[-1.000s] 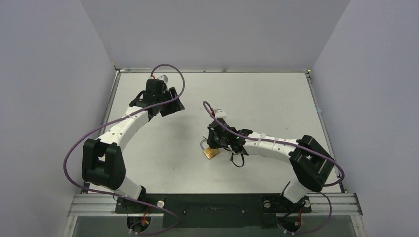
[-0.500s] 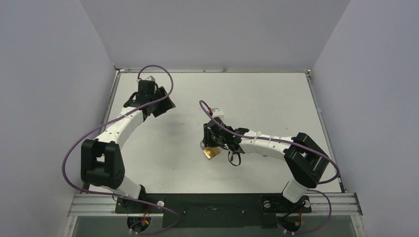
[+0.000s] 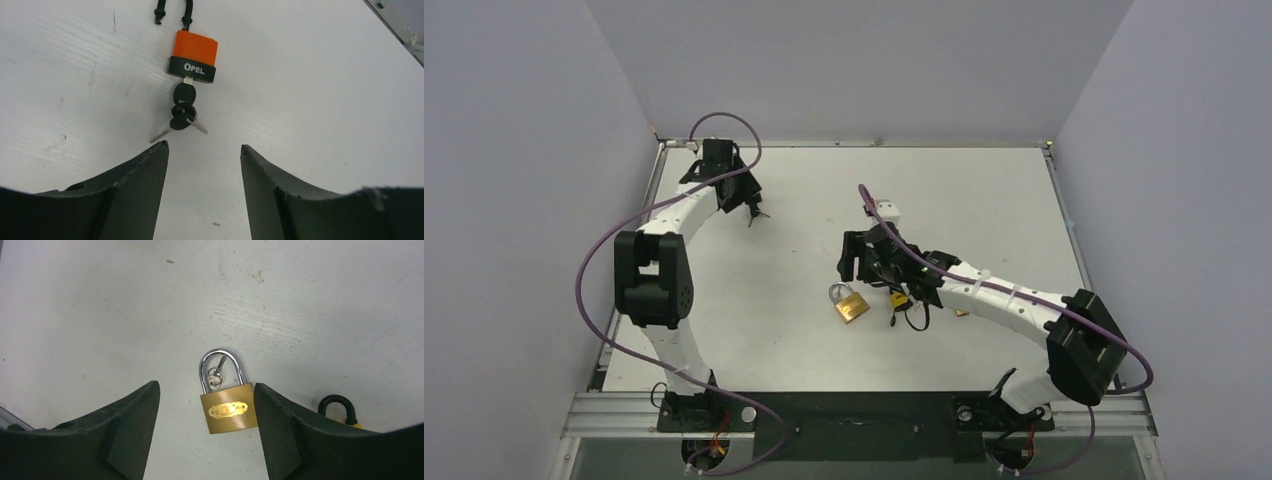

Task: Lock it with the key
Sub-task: Place the key at the center of the board, then pick up the lock from the center of the board.

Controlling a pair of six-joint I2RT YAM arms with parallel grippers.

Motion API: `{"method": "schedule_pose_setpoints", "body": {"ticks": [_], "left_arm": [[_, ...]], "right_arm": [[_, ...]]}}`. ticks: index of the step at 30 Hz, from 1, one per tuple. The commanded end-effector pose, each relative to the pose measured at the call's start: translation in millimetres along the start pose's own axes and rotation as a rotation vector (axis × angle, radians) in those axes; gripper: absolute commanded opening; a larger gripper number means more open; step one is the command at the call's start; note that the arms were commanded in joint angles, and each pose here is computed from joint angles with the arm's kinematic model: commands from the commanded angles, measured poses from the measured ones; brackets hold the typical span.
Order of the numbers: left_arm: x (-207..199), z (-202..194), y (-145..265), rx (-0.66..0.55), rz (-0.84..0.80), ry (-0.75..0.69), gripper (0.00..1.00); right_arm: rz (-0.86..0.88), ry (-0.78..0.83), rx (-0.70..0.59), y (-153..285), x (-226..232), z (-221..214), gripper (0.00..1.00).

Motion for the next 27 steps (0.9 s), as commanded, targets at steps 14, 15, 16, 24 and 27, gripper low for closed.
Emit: {"method": "schedule_pose_setpoints", "body": {"ticks": [14,15,16,24,27], "left_arm": [[-15.8,35.5,-88.7,0.008,0.142,-0.111,0.59],[-18.7,38.0,-88.9,0.008,0.140,-0.115,0.60],[-13.3,31.5,-96.3,0.037,0.158,-0.126,0.61],[-15.2,31.0,-116.6,0.086,0.174,-0.127,0.64],[-10.9,28.7,-120.8,0.094,0.205,-0.124,0.64]], "right_arm": [[0.033,-0.049,-0.101,30.4,-27.9,59.1,0.68],[0.033,-0.047,-0.101,30.5,-29.0,60.5,0.68],[0.039,-0.045,-0.101,30.7,-28.7,61.2,0.68],[0.058,-0.036,-0.109,29.9,-29.7,67.5,0.69],[0.061,-0.039,-0.111,29.5,-32.0,69.1,0.69]]}}
Point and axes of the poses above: each gripper's point midway between its finger pads, its own y axis back along the fingers, its own x axis along the line the jaws close on, z = x × y, the point moved 4 cm from there along y, back along the fingers, and after that the axes turned 8 degrees about y, right-handed, at the moved point
